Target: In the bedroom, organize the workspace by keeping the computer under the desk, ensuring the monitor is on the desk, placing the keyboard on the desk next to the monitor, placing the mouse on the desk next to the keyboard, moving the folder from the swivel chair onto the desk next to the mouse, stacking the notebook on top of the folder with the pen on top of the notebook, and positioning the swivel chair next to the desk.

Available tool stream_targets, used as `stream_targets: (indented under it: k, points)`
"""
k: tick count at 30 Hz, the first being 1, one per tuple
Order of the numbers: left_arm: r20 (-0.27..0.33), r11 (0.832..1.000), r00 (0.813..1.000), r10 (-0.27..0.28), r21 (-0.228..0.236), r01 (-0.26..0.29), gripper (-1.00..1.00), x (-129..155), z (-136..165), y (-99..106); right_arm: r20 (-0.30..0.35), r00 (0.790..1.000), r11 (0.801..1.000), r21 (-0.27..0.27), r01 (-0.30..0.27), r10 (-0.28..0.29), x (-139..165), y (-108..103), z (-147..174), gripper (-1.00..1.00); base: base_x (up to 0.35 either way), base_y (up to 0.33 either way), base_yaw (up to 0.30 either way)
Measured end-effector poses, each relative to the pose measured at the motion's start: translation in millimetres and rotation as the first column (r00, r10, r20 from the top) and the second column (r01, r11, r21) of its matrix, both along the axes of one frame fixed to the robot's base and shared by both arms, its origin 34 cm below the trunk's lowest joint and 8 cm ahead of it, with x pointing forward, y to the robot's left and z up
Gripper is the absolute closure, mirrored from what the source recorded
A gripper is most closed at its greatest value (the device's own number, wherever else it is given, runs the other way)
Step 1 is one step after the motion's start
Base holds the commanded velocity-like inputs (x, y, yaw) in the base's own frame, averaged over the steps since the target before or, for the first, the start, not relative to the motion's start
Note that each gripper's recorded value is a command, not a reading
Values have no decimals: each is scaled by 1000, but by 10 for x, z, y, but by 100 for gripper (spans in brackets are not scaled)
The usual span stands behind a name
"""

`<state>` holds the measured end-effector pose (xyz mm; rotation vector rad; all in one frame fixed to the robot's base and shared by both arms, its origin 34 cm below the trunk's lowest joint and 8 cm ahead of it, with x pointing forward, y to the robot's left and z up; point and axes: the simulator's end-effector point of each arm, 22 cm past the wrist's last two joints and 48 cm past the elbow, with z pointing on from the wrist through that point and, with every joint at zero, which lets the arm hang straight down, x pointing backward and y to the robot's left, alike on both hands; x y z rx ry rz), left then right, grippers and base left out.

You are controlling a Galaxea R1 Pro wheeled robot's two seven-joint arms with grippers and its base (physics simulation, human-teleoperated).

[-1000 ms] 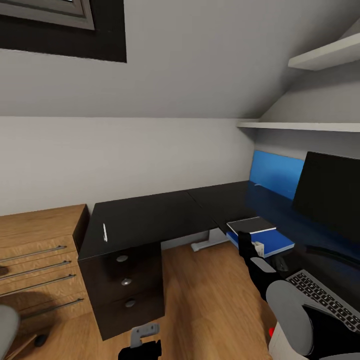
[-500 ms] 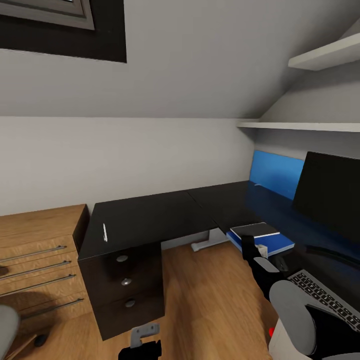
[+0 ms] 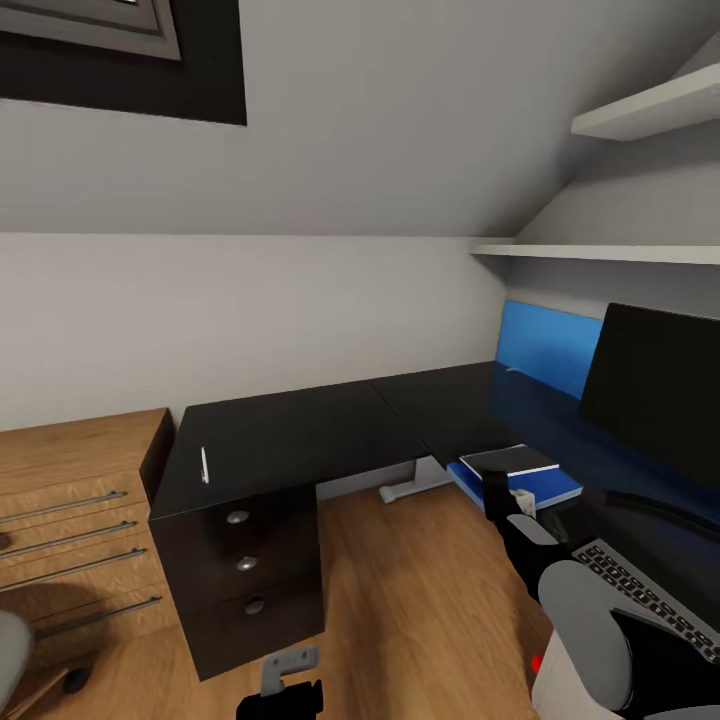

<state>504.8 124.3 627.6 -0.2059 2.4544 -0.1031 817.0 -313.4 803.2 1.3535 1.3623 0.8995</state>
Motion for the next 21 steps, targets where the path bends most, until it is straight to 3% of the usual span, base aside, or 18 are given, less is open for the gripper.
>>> stream_targets:
  k: [21]
  points:
    - [0,1000,1000,0,0,0,-100,0,0,-1,-3,1000,1000,-3,-1,1,-1,-5,-5,100,20,-26,0]
